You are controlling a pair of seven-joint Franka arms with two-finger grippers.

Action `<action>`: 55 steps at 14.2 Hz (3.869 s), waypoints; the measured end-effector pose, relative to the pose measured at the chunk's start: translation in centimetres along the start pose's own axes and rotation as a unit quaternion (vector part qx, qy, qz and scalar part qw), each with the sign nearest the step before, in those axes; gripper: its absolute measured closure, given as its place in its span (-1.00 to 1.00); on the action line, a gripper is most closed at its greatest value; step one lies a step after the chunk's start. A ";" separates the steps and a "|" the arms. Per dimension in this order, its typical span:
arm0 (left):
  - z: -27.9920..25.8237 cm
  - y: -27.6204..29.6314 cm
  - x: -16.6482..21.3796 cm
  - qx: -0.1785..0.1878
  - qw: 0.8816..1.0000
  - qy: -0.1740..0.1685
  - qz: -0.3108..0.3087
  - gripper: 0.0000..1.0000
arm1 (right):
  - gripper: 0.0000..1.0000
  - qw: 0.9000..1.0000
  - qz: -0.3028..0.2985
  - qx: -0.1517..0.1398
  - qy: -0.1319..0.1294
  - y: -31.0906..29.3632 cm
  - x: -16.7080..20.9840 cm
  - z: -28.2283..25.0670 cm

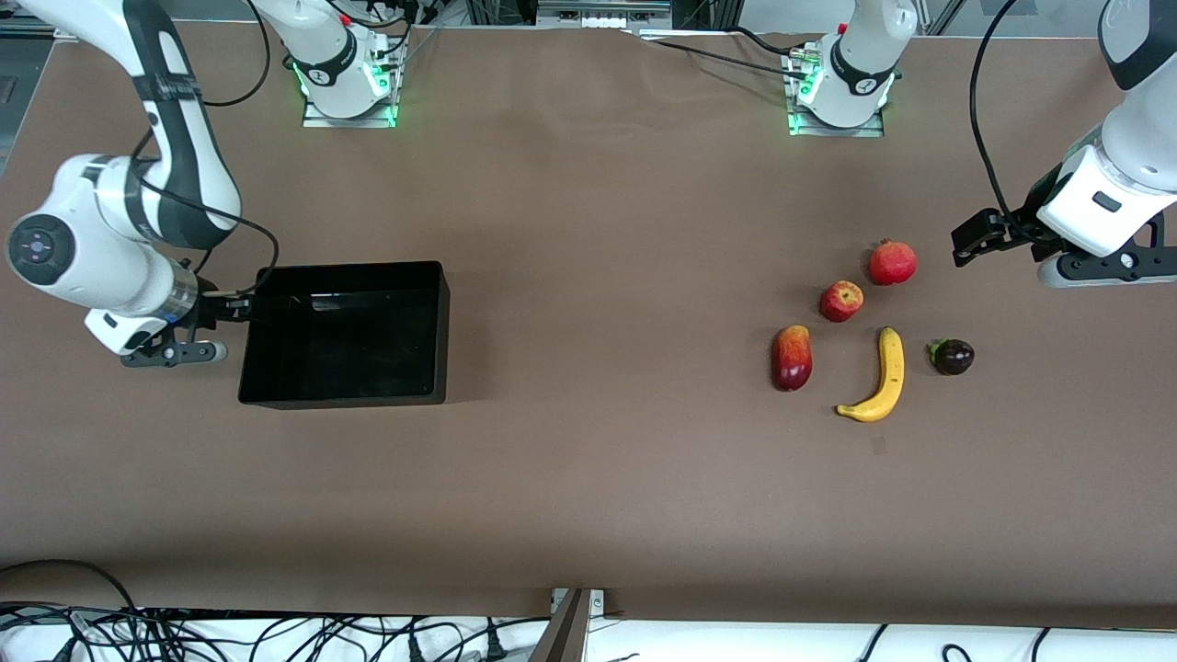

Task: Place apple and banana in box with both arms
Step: 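Lower the right gripper to the rim of the black box, then push the black box with the right gripper toward the fruit, then grasp the small red apple with the left gripper while the right gripper holds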

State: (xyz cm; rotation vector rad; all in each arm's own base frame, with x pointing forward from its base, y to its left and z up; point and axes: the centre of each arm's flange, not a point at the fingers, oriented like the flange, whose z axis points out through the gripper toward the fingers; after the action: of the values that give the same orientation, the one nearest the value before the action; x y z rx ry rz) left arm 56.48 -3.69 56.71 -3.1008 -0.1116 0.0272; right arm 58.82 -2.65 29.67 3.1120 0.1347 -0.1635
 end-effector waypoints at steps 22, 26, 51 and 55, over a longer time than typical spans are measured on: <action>0.1 0.0 -0.1 0.000 1.000 -0.003 0.000 -1.00 | 0.94 0.999 -0.016 -0.002 0.035 -2.2 1.0 3.6; 0.1 0.0 -0.1 0.001 1.000 -0.005 -0.001 -1.00 | 0.94 0.996 -0.063 0.039 0.047 -11.3 3.5 -1.6; 21.3 4.4 -0.4 0.010 0.990 -0.124 0.072 -1.00 | 0.94 0.995 0.080 0.060 0.022 -53.0 1.9 5.4; 27.8 5.0 -2.8 0.018 0.992 -0.071 0.099 -1.00 | 0.94 0.996 0.072 0.058 0.022 -54.1 1.2 6.4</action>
State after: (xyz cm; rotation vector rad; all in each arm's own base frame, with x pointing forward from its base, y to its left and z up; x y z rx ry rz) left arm 53.52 -7.84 28.80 -3.0584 0.1909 0.2542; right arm 54.63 51.14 22.17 3.2253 -0.1020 -0.1033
